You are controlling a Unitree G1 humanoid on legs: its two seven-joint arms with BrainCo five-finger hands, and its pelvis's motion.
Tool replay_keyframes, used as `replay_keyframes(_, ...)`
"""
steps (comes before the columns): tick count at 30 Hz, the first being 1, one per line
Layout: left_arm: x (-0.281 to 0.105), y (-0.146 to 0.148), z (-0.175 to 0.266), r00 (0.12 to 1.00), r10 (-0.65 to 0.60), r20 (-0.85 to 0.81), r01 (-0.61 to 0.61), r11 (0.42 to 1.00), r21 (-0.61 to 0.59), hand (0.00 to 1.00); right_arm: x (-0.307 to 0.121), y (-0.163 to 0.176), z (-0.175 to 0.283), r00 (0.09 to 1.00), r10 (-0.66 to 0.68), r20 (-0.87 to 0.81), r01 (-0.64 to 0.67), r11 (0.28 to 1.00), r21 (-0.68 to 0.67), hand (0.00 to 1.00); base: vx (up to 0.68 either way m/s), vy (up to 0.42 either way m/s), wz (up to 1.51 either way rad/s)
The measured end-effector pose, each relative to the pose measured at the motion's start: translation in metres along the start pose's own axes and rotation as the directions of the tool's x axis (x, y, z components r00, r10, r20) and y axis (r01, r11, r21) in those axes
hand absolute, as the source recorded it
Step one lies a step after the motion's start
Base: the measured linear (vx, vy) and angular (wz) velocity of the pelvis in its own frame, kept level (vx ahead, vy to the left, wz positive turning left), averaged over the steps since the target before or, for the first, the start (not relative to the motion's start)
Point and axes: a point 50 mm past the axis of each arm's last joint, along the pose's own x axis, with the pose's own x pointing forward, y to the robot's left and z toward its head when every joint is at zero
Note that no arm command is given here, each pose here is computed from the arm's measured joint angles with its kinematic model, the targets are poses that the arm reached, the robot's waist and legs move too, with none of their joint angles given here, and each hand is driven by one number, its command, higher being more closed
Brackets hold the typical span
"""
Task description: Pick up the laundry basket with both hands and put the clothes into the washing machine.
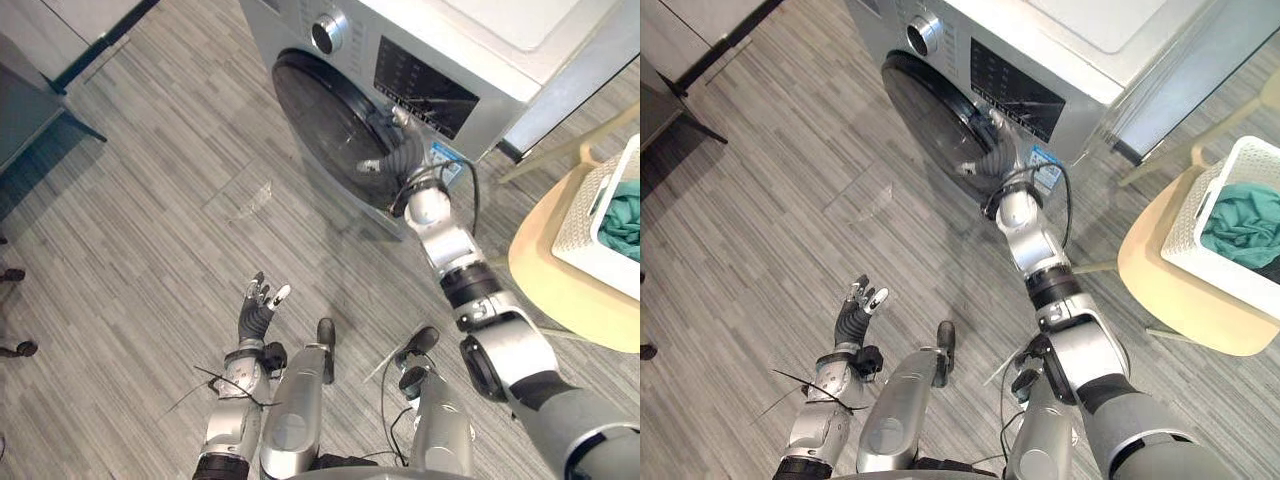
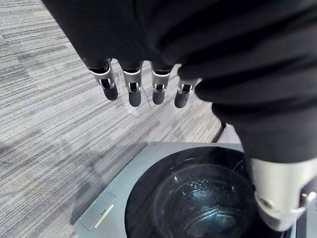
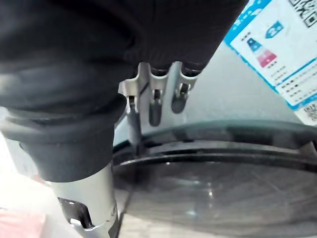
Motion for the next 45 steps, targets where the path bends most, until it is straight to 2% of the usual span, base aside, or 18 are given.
replay_keyframes(6,0.0,-0.027,0.01,0.995,-0.089,0.05,0.093,0.993,-0.069,0.0,0.017,-0.015,0.004,0.998,-0.049,-0.046,0.049,0.999,0.011,0.0,0.01,0.03,0.19)
replay_keyframes(9,0.0,-0.038,0.015,0.988,-0.136,0.075,0.143,0.985,-0.097,0.0,0.024,-0.022,0.01,0.997,-0.069,-0.047,0.072,0.995,0.062,0.0,0.01,0.032,0.29)
replay_keyframes(12,-0.004,-0.054,0.023,0.972,-0.205,0.113,0.217,0.97,-0.112,0.0,0.038,-0.042,0.015,0.998,-0.034,-0.061,0.04,0.995,0.096,0.0,-0.01,0.009,0.42)
replay_keyframes(14,-0.007,-0.066,0.026,0.954,-0.272,0.129,0.287,0.951,-0.118,0.0,0.043,-0.065,-0.003,0.987,0.002,-0.164,0.009,0.998,0.064,0.0,-0.03,-0.037,0.53)
replay_keyframes(15,-0.009,-0.068,0.024,0.95,-0.289,0.12,0.303,0.945,-0.122,0.0,0.04,-0.062,-0.013,0.979,0.045,-0.198,-0.029,0.996,0.086,0.0,0.0,-0.043,0.41)
replay_keyframes(20,-0.011,-0.067,0.019,0.948,-0.302,0.094,0.313,0.942,-0.124,0.0,0.019,-0.015,-0.044,0.936,0.196,-0.291,-0.123,0.96,0.252,0.0,0.02,-0.006,0.02)
replay_keyframes(23,-0.01,-0.065,0.016,0.951,-0.302,0.069,0.308,0.946,-0.099,0.0,-0.015,0.038,-0.07,0.866,0.349,-0.36,-0.175,0.883,0.436,0.0,0.05,-0.001,-0.1)
replay_keyframes(25,-0.009,-0.061,0.015,0.956,-0.287,0.055,0.291,0.953,-0.08,0.0,-0.047,0.08,-0.082,0.798,0.46,-0.39,-0.163,0.788,0.594,0.0,0.08,-0.018,-0.19)
replay_keyframes(26,-0.009,-0.061,0.014,0.957,-0.285,0.052,0.288,0.955,-0.07,0.0,-0.055,0.09,-0.083,0.784,0.485,-0.387,-0.158,0.759,0.631,0.0,0.07,-0.024,-0.17)
replay_keyframes(31,-0.007,-0.056,0.015,0.96,-0.276,0.054,0.277,0.96,-0.024,0.0,-0.079,0.104,-0.094,0.775,0.502,-0.383,-0.144,0.731,0.667,0.0,0.04,-0.014,-0.31)
replay_keyframes(34,-0.006,-0.056,0.016,0.953,-0.298,0.052,0.297,0.955,0.025,0.0,-0.109,0.102,-0.129,0.73,0.485,-0.482,-0.039,0.733,0.679,0.0,0.0,-0.018,-0.4)
replay_keyframes(39,0.017,-0.04,0.016,0.948,-0.317,0.01,0.314,0.942,0.119,0.0,-0.185,0.107,-0.183,0.57,0.501,-0.651,-0.03,0.805,0.593,0.0,-0.04,0.005,-0.36)
replay_keyframes(44,0.084,0.023,0.042,0.997,-0.078,-0.027,0.08,0.991,0.108,0.0,-0.227,0.091,-0.212,0.492,0.466,-0.735,-0.083,0.866,0.493,0.0,-0.06,-0.009,-0.27)
replay_keyframes(45,0.106,0.053,0.067,0.999,0.034,-0.027,-0.031,0.991,0.128,0.0,-0.234,0.083,-0.22,0.476,0.444,-0.759,-0.065,0.878,0.474,0.0,-0.08,-0.032,-0.29)
